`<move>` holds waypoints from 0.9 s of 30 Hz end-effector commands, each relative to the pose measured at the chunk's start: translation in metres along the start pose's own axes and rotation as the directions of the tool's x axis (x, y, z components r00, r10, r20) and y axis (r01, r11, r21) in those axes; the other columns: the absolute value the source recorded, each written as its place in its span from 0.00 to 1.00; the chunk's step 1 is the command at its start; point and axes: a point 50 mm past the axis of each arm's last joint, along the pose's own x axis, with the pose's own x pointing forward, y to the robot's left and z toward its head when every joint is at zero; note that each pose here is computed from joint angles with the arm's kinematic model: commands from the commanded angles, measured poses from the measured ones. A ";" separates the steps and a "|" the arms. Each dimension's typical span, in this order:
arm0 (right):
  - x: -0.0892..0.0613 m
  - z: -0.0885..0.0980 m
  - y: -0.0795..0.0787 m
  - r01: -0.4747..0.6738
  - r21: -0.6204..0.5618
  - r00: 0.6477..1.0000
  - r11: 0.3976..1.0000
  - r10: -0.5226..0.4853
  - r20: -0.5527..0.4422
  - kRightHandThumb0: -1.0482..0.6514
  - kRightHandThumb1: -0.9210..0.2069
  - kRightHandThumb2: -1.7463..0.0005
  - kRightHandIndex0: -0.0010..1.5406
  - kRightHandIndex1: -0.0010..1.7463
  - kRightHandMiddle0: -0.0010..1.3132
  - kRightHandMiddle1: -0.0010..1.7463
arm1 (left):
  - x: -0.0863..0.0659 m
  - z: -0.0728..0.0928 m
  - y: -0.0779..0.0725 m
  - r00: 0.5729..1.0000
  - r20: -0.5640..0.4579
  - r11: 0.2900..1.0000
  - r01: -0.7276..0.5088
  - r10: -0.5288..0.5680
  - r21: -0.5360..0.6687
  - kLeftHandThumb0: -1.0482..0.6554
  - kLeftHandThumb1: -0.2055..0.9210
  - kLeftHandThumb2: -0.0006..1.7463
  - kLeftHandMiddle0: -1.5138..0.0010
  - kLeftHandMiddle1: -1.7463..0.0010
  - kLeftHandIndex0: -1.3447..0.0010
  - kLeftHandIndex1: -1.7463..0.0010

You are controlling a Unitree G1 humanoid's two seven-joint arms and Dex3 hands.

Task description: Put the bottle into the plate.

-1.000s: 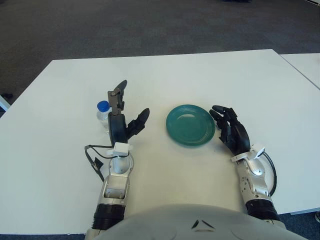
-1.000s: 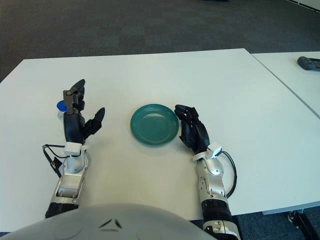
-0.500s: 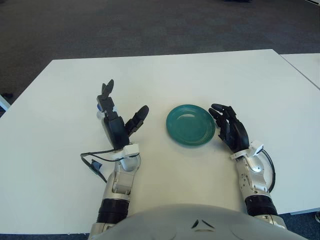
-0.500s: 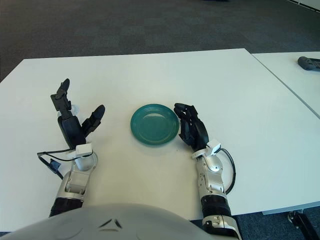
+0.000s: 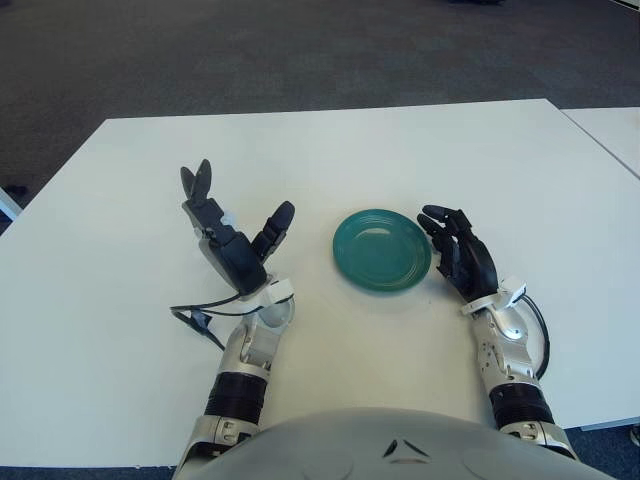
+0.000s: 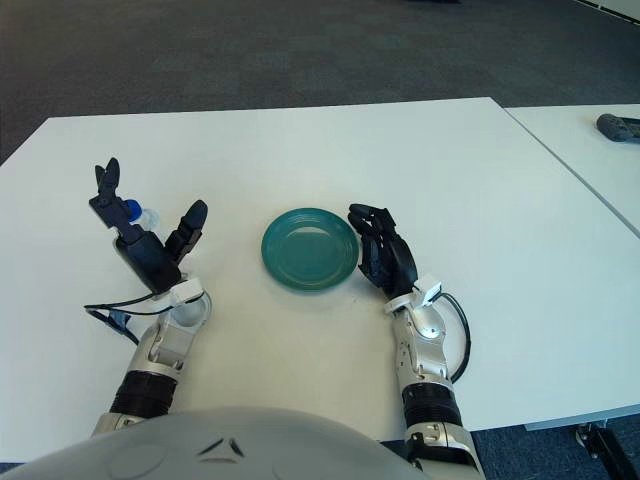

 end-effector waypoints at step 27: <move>0.003 -0.044 -0.039 0.231 0.057 0.961 0.971 -0.219 -0.166 0.17 0.00 0.58 0.17 0.03 0.00 0.39 | -0.013 -0.006 -0.031 0.963 -0.244 0.988 -0.085 0.114 0.125 0.00 1.00 0.20 1.00 1.00 1.00 1.00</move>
